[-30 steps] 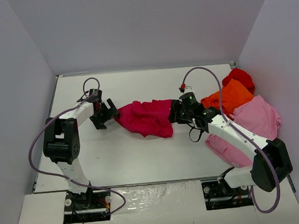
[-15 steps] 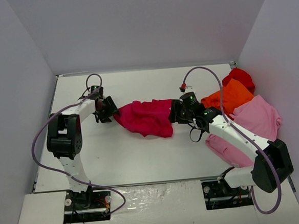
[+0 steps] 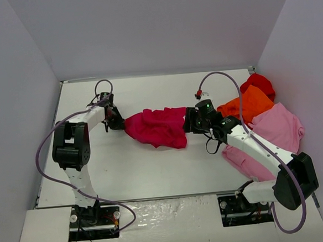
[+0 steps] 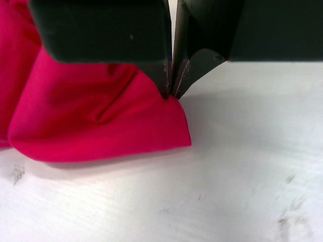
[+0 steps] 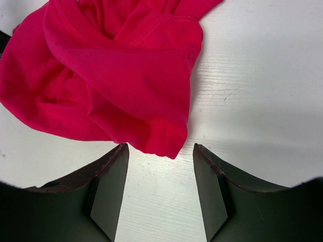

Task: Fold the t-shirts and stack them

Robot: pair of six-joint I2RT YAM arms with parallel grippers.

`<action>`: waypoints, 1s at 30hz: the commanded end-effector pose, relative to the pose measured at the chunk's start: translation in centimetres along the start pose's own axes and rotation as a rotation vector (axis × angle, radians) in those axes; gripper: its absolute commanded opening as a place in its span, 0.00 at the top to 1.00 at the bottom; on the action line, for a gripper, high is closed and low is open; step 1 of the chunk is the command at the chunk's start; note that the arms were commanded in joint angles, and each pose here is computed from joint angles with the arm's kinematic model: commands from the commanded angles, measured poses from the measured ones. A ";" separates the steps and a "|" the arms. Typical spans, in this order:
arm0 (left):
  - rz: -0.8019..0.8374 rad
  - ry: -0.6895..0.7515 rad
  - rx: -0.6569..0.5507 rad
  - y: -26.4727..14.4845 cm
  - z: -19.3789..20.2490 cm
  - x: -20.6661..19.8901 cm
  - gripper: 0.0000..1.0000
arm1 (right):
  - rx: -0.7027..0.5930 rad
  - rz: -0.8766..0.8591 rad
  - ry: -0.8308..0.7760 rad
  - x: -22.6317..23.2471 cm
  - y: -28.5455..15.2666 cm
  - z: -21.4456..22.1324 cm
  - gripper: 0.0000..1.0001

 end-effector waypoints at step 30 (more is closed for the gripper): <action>0.043 0.312 -0.506 -36.6 -3.7 -6.0 1.00 | -0.299 -0.420 0.116 6.4 8.0 -10.4 0.56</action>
Point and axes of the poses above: each gripper's point midway between its finger pads, its own y axis out along the fingers, its own x axis along the line the jaws close on, z = x × y, the point moved 1 cm from there along -y, back along the fingers, and after that the axes turned 5 degrees about -y, right-handed, at the moved point
